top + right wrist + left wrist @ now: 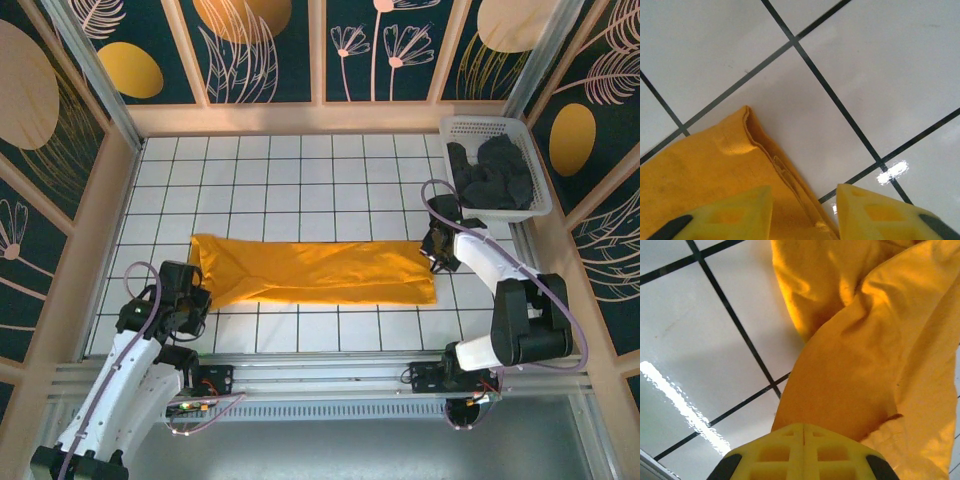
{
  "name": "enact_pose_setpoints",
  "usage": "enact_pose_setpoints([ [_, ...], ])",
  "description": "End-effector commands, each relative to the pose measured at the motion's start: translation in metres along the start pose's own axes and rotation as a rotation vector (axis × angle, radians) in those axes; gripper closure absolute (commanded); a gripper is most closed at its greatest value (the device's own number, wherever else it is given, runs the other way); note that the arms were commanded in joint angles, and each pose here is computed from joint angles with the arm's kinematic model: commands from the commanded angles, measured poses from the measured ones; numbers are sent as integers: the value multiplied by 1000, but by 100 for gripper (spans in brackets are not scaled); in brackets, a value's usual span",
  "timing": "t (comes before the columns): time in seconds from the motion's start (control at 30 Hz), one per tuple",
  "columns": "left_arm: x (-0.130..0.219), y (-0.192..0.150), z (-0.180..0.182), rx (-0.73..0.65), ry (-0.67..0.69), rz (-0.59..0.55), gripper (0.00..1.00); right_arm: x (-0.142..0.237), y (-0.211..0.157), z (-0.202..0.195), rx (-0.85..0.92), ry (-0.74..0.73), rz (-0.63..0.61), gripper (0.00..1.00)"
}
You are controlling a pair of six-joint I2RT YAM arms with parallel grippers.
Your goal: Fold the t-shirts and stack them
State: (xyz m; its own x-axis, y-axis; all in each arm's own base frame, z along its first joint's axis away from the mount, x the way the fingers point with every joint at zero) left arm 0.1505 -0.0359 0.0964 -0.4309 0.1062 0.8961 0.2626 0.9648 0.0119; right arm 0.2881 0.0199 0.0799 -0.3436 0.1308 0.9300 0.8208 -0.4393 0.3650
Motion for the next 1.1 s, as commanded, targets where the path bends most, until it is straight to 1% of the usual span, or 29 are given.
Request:
enact_pose_setpoints([
  [0.0, -3, -5, 5, 9, 12, 30, 100, 14, 10, 7, -4, 12, -42, 59],
  [0.1, -3, -4, 5, 10, 16, 26, 100, 15, 11, 22, 15, 39, -40, 59],
  [0.23, -5, -6, 4, 9, 19, 41, 100, 10, 4, 40, 43, 60, -20, 61],
  [0.33, -6, -7, 3, 4, 23, 46, 100, 3, -5, 52, 55, 93, 12, 61],
  [0.37, -6, -7, 2, -4, 23, 44, 98, -2, -9, 55, 57, 107, 30, 61],
  [0.43, -3, -5, -9, -29, -3, 32, 78, -10, -16, 59, 51, 122, 67, 61],
  [0.47, -1, -3, -15, -41, -5, 23, 66, -13, -19, 60, 50, 127, 82, 61],
  [0.5, 3, -1, -30, -57, -44, 8, 59, -16, -22, 61, 50, 129, 93, 62],
  [0.57, 8, 5, -53, -97, -63, -25, 50, -21, -25, 60, 45, 126, 106, 62],
  [0.6, 10, 8, -66, -120, -69, -45, 49, -23, -26, 60, 42, 122, 111, 62],
  [0.67, 8, 16, -88, -146, -84, -70, 50, -29, -27, 57, 37, 107, 124, 62],
  [0.7, 2, 20, -99, -144, -98, -62, 51, -32, -28, 55, 35, 97, 132, 62],
  [0.87, -42, 40, -132, -110, -166, -21, 58, -44, -27, 47, 35, 57, 154, 62],
  [0.97, -74, 49, -144, -136, -125, -3, 63, -48, -24, 46, 47, 40, 155, 62],
  [1.07, -104, 71, -145, -158, -46, -30, 68, -54, -20, 44, 62, 15, 150, 62],
])
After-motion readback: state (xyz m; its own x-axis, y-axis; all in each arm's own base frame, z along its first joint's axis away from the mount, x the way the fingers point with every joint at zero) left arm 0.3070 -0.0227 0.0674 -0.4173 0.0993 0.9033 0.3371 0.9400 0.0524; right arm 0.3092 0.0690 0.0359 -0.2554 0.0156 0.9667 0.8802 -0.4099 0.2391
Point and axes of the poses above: each hand's point on the last joint's axis, 136 mm out from that joint toward the fingers, its own x axis back along the fingers, its own z axis along the line the jaws close on, y = z × x, the point moved 2 cm from there along x, back along the fingers, and after that the axes turned 6 degrees about x, right-handed, at the moved point
